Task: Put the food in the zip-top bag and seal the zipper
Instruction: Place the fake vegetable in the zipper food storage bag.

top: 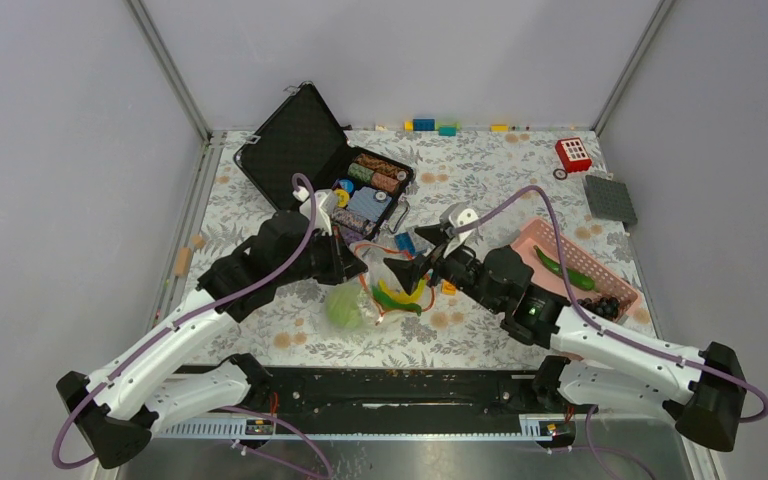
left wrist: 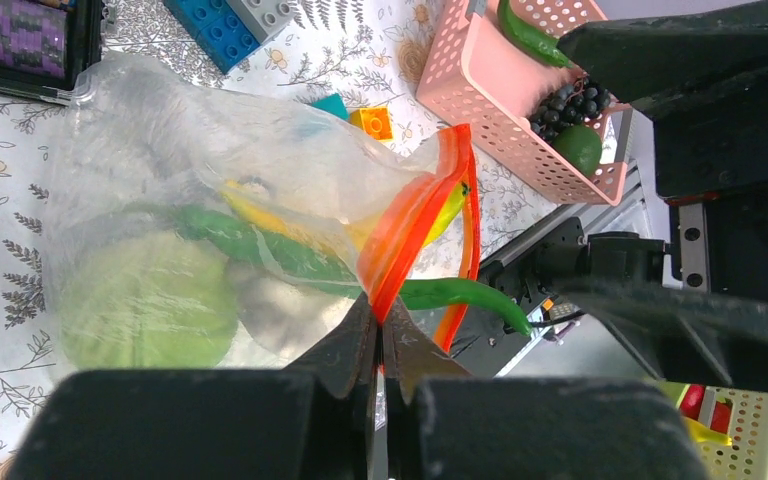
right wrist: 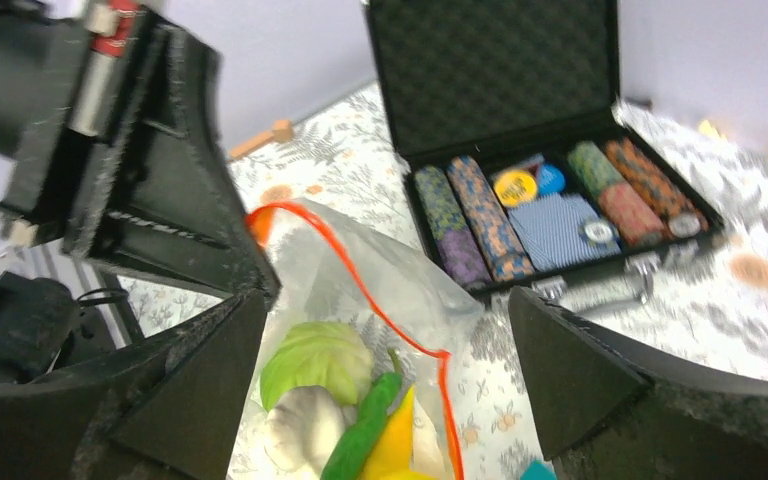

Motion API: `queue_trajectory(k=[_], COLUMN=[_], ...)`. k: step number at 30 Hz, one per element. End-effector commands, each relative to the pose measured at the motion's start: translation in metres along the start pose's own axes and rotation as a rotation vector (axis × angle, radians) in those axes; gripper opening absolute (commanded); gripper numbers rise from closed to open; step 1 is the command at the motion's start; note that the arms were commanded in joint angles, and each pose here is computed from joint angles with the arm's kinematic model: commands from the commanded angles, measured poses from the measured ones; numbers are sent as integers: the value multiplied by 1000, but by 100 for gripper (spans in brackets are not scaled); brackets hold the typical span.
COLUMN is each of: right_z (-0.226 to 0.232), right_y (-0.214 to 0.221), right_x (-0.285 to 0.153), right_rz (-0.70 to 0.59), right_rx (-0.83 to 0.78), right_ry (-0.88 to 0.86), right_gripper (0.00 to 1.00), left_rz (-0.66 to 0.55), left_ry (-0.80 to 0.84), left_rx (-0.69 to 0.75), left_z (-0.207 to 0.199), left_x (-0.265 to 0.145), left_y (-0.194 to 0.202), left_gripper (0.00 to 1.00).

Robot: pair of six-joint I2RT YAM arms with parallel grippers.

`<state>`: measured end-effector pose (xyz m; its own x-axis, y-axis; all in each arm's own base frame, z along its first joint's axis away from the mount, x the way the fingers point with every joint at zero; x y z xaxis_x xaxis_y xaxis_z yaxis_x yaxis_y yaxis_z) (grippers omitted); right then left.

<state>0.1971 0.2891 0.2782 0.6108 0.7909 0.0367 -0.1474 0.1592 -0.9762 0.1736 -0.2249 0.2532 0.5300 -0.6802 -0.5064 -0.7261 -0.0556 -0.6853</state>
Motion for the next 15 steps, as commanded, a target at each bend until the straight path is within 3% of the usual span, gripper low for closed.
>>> queue_trajectory(k=[1,8,15], right_z=[-29,-64,-44], right_y=[11,25,67], right_x=[-15,-64,-93], right_rz=[142,296,392], right_rx=[119,154,301], right_ry=[262,558,437], right_gripper=[100,99,93], left_rz=[-120,-129,-104], left_ry=[14,6,25], left_rx=[23,27,39], left_z=[-10,-7,-9], left_x=[-9,-11,-8], left_y=[-31,-30,-27], left_gripper=[0,0,0])
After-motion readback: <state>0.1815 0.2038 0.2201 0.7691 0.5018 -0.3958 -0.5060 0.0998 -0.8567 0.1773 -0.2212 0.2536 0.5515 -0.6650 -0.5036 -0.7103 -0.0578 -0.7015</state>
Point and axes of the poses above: each gripper's point midway between its finger pads, its own x axis out along the fingers, its own z axis along the line the jaws close on, y = z × x, the point moved 2 cm from there along -x, back along the fingers, and after that the axes turned 6 degrees about x, right-handed, at the moved point
